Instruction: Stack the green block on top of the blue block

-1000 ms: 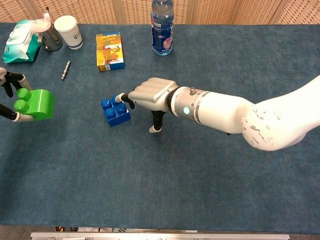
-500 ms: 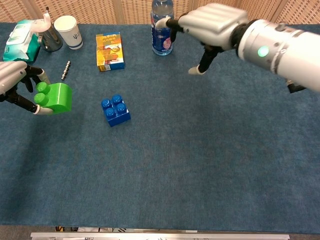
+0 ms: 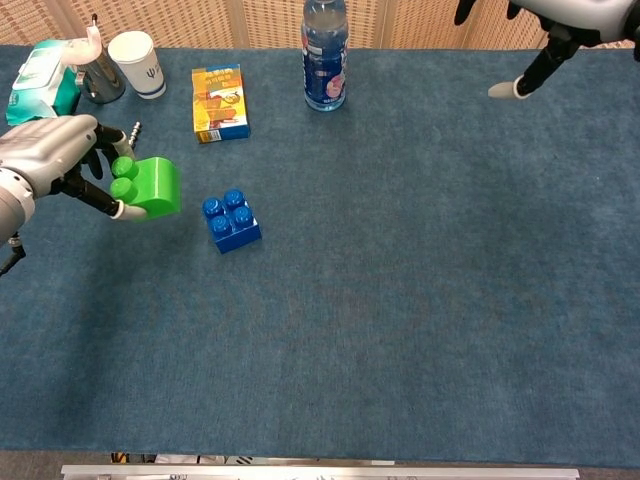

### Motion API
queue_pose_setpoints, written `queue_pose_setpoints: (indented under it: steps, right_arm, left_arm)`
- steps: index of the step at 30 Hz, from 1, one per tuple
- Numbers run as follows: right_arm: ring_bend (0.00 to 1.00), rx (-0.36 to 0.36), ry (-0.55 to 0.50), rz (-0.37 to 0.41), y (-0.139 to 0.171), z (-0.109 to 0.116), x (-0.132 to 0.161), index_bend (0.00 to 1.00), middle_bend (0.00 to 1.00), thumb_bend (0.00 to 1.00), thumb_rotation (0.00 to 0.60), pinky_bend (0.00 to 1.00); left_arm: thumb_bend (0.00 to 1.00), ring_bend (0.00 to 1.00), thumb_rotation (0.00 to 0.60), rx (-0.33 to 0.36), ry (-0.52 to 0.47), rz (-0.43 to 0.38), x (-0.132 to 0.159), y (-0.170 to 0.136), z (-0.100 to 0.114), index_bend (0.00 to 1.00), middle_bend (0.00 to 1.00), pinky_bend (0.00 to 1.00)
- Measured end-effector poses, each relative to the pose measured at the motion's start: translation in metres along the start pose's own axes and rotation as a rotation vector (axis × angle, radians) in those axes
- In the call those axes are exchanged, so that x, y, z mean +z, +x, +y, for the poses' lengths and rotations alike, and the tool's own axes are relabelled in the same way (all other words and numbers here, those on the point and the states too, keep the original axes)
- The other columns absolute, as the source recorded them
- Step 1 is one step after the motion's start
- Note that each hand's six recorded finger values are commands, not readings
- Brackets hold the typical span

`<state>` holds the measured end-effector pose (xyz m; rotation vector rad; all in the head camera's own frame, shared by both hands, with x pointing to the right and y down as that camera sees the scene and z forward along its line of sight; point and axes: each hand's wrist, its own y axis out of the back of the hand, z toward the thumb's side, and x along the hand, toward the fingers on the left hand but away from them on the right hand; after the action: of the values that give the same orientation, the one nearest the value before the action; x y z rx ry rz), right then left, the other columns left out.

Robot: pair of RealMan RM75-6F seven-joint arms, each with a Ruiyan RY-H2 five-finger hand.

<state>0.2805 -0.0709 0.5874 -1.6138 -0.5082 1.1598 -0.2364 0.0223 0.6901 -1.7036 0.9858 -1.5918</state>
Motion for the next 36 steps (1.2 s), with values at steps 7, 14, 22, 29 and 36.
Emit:
queue_pose_setpoints:
  steps: [7, 14, 22, 29, 36]
  right_arm:
    - [0.14, 0.012, -0.008, -0.015, 0.004, -0.005, -0.016, 0.05, 0.27, 0.17, 0.6, 0.31]
    - [0.14, 0.023, -0.014, -0.023, 0.006, -0.01, -0.027, 0.04, 0.27, 0.17, 0.6, 0.31]
    - [0.14, 0.029, -0.026, -0.032, 0.006, -0.013, -0.038, 0.04, 0.27, 0.17, 0.6, 0.31]
    - [0.14, 0.032, -0.037, -0.034, 0.005, -0.013, -0.046, 0.04, 0.27, 0.17, 0.6, 0.31]
    - [0.14, 0.039, -0.041, -0.027, 0.004, -0.014, -0.049, 0.04, 0.27, 0.17, 0.6, 0.31]
  left_arm:
    - [0.04, 0.42, 0.522, 0.002, 0.001, 0.023, 0.014, 0.005, -0.001, 0.45, 0.45, 0.29]
    - [0.04, 0.41, 0.522, -0.008, 0.003, 0.053, 0.022, 0.009, -0.005, 0.45, 0.45, 0.3]
    - [0.04, 0.42, 0.519, -0.016, -0.013, 0.096, 0.034, 0.01, -0.006, 0.45, 0.45, 0.31]
    - [0.04, 0.42, 0.52, -0.035, -0.033, 0.103, 0.051, 0.009, -0.008, 0.45, 0.45, 0.31]
    - [0.04, 0.42, 0.521, -0.032, -0.058, 0.124, 0.062, 0.011, -0.01, 0.45, 0.45, 0.32]
